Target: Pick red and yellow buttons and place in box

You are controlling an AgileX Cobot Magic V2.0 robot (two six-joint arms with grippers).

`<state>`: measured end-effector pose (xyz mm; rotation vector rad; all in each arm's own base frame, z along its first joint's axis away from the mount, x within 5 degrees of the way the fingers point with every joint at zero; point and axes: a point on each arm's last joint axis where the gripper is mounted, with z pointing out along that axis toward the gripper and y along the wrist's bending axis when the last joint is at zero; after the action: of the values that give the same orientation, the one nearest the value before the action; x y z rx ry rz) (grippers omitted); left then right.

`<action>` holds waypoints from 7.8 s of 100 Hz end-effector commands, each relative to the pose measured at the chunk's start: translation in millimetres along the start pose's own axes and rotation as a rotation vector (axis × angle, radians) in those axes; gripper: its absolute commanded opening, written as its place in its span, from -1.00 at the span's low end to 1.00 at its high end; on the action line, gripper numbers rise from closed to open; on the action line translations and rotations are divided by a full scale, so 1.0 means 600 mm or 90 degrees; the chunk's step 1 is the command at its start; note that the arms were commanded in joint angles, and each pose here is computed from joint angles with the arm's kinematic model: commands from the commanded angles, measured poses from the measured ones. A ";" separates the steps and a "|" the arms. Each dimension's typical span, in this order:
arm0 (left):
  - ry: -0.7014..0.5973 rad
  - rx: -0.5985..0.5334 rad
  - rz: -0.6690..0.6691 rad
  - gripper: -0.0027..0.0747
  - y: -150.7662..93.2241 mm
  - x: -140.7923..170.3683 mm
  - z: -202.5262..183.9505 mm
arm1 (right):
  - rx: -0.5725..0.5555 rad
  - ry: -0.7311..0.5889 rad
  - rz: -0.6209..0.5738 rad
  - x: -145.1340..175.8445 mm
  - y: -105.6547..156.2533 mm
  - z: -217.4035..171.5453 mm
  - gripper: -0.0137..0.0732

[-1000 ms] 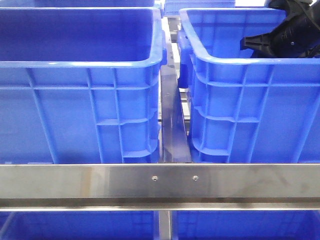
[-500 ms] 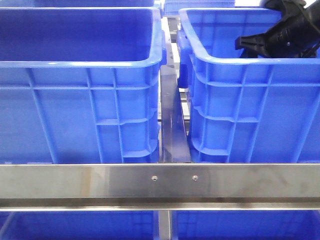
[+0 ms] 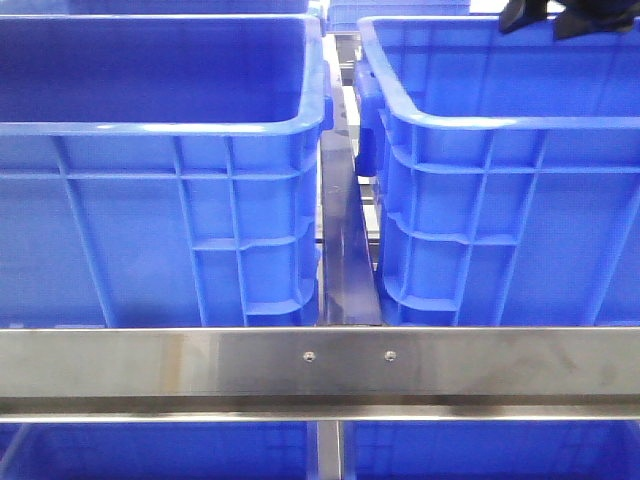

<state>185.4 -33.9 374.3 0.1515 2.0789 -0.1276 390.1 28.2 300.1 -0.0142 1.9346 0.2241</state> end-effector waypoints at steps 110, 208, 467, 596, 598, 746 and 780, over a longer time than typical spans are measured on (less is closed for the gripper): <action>-0.067 0.006 -0.015 -0.98 -0.001 -0.022 -0.015 | -0.037 -0.240 -0.037 0.071 0.047 -0.421 -0.73; 0.050 -0.001 0.004 0.19 -0.001 -0.050 0.078 | -0.053 -0.240 -0.034 0.071 0.051 -0.422 -0.84; 0.098 0.113 0.203 -0.98 -0.139 -0.109 0.138 | -0.056 -0.240 -0.034 0.071 0.051 -0.422 -0.84; 0.029 0.342 0.332 -0.98 -0.295 -0.078 0.001 | -0.484 -0.131 0.224 0.053 0.129 -0.393 0.70; 0.029 0.342 0.332 -0.98 -0.295 -0.078 0.001 | -0.498 -0.122 0.229 0.051 0.131 -0.388 0.70; 0.037 0.337 0.338 -0.54 -0.294 -0.076 0.001 | -0.675 0.113 0.309 0.035 0.243 -0.243 -0.30; 0.044 0.323 0.333 0.42 -0.287 -0.077 -0.002 | -0.635 0.094 0.298 0.034 0.235 -0.235 -0.30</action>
<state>185.8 -212.9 394.1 1.0772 2.0665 -0.2785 237.5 148.8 326.1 -0.2781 1.8905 1.4508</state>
